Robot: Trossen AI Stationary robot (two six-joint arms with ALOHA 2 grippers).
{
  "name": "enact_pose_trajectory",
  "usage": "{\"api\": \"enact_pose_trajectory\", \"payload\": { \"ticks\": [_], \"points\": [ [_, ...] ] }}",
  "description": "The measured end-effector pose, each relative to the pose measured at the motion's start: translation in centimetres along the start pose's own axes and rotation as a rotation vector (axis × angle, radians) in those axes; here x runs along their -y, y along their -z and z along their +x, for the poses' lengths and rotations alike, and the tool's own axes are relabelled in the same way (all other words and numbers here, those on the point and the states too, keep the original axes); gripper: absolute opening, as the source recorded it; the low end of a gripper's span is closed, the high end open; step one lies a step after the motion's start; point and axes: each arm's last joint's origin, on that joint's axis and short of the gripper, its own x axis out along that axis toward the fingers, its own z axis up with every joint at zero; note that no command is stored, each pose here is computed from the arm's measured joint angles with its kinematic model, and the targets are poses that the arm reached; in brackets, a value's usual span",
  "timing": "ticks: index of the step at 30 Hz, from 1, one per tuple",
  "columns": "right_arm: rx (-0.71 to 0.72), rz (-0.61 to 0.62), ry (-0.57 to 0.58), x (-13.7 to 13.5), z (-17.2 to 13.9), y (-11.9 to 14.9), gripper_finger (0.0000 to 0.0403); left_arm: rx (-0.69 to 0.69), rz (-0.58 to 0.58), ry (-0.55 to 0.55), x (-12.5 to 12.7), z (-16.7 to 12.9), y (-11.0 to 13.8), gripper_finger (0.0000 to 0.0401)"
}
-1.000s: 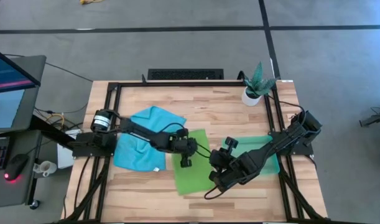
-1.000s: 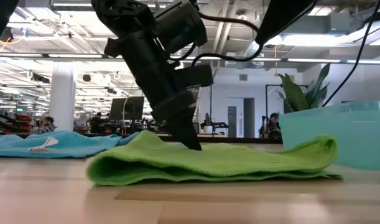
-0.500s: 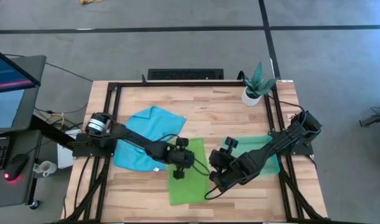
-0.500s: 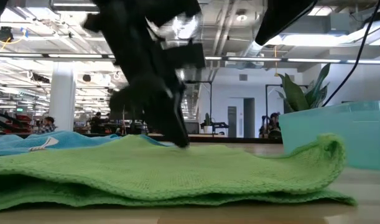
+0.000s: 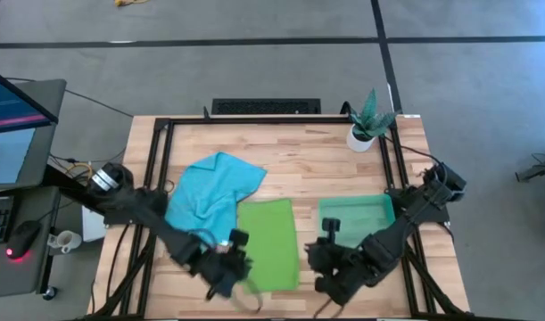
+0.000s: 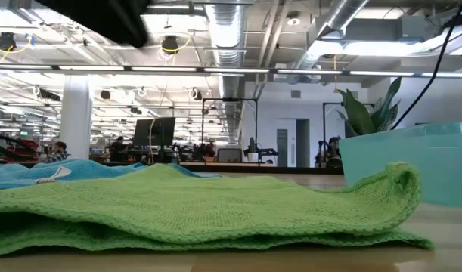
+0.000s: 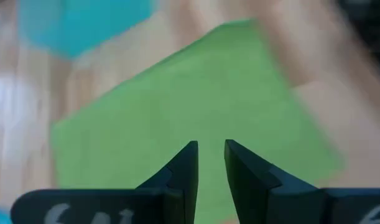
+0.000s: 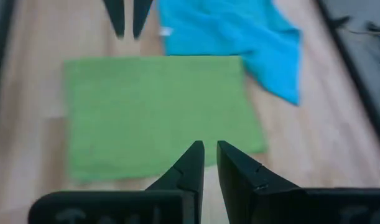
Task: Roll microfiber towels into tight, uniform cylinder then place into a basket
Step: Fold the green towel
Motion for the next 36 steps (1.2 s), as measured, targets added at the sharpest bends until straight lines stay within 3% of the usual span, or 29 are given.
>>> {"api": "enact_pose_trajectory", "payload": {
  "ticks": [5,8,13,17,27,32,36],
  "points": [
    [0.002,0.011,-0.114,-1.3,0.1,0.4,0.0067,0.014,0.094,-0.028,2.9,-1.3,0.9,0.0072],
    [0.011,-0.007,-0.179,-1.8,0.4,0.4,0.0067,0.019,0.055,-0.011,3.5,-1.7,1.0,0.0072],
    [0.040,0.062,-0.273,-2.6,1.2,0.5,0.0087,0.009,0.021,0.020,4.0,-1.9,1.2,0.0073],
    [0.093,0.015,-0.308,-3.7,1.7,1.4,0.0126,-0.003,-0.034,0.042,4.2,-2.0,1.3,0.0093],
    [0.222,-0.115,-0.350,-4.9,3.1,2.7,0.0218,-0.023,-0.151,0.127,5.0,-1.1,1.4,0.0196],
    [0.232,-0.122,-0.359,-5.2,2.9,2.8,0.0229,-0.035,-0.137,0.153,6.4,1.1,1.9,0.0204],
    [0.223,-0.196,-0.351,-6.1,3.8,3.3,0.0227,-0.032,-0.115,0.143,7.0,2.4,2.2,0.0196]
  ]
}}
